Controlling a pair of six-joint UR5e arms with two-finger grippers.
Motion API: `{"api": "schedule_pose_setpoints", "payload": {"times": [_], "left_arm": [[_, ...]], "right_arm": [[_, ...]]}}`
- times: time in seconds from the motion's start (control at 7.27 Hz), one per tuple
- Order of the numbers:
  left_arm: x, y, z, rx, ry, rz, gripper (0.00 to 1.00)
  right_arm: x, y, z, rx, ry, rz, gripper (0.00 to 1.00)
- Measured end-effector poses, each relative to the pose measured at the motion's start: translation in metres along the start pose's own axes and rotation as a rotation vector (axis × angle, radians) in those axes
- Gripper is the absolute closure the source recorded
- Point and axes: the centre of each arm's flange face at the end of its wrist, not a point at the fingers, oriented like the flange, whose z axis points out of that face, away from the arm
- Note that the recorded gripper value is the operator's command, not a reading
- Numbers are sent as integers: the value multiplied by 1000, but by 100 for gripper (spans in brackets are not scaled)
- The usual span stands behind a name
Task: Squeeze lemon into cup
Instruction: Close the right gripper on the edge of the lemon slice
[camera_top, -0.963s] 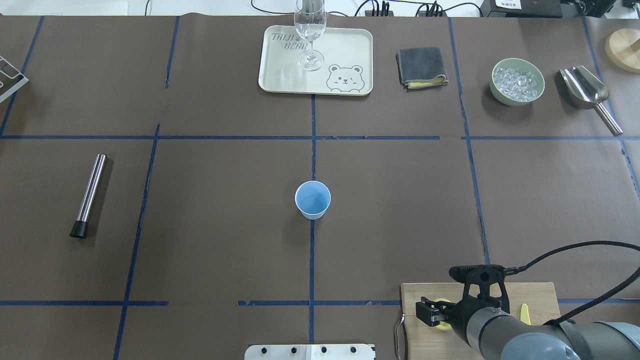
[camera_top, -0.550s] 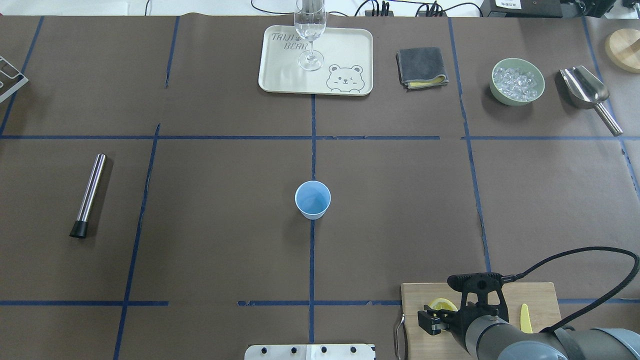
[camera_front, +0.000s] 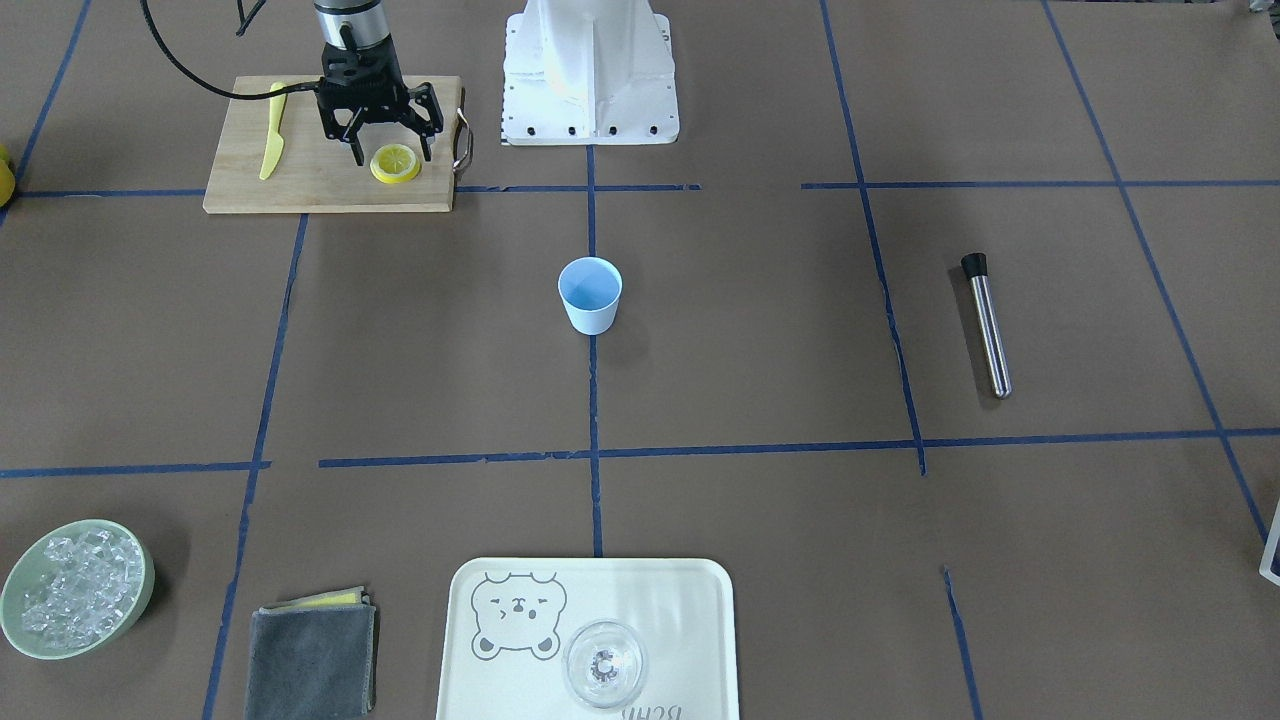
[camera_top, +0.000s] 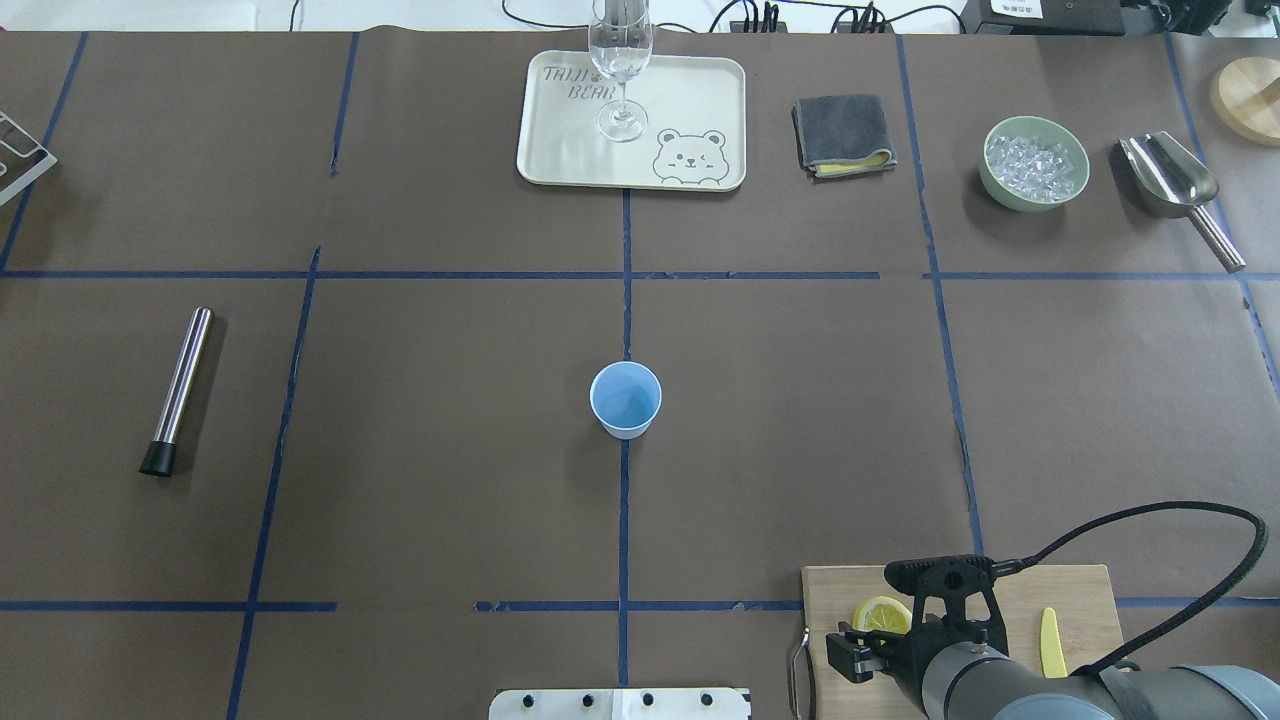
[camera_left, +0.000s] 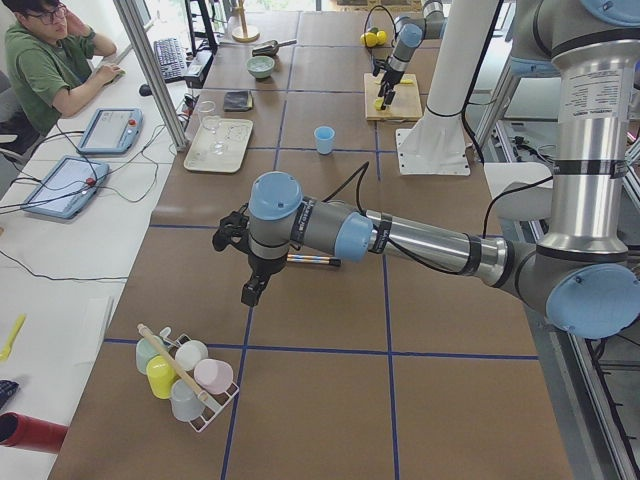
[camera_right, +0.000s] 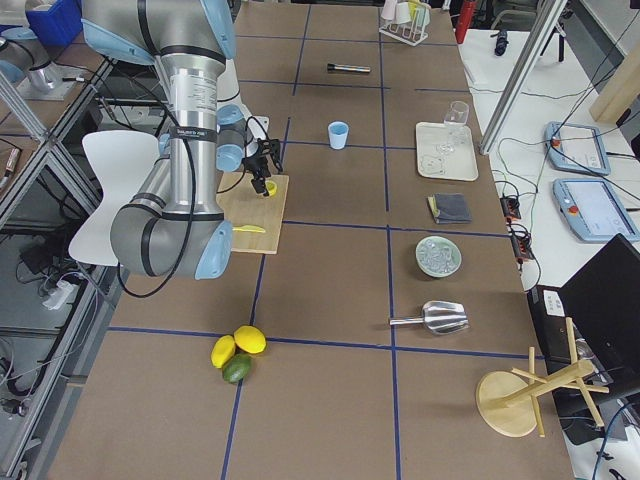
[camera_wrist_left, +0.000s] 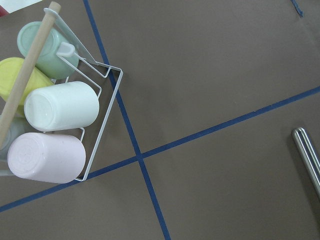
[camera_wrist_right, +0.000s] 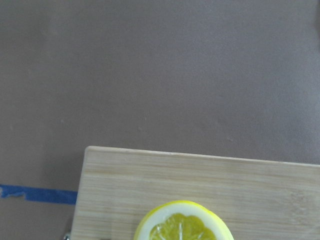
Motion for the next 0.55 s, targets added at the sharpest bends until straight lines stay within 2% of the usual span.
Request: {"api": "schedule_pose_setpoints", "payload": {"times": [0.55], "left_arm": [[0,0,0,1,0,1,0]], "right_arm": [[3,5,5,-8,14,-11,13]]}}
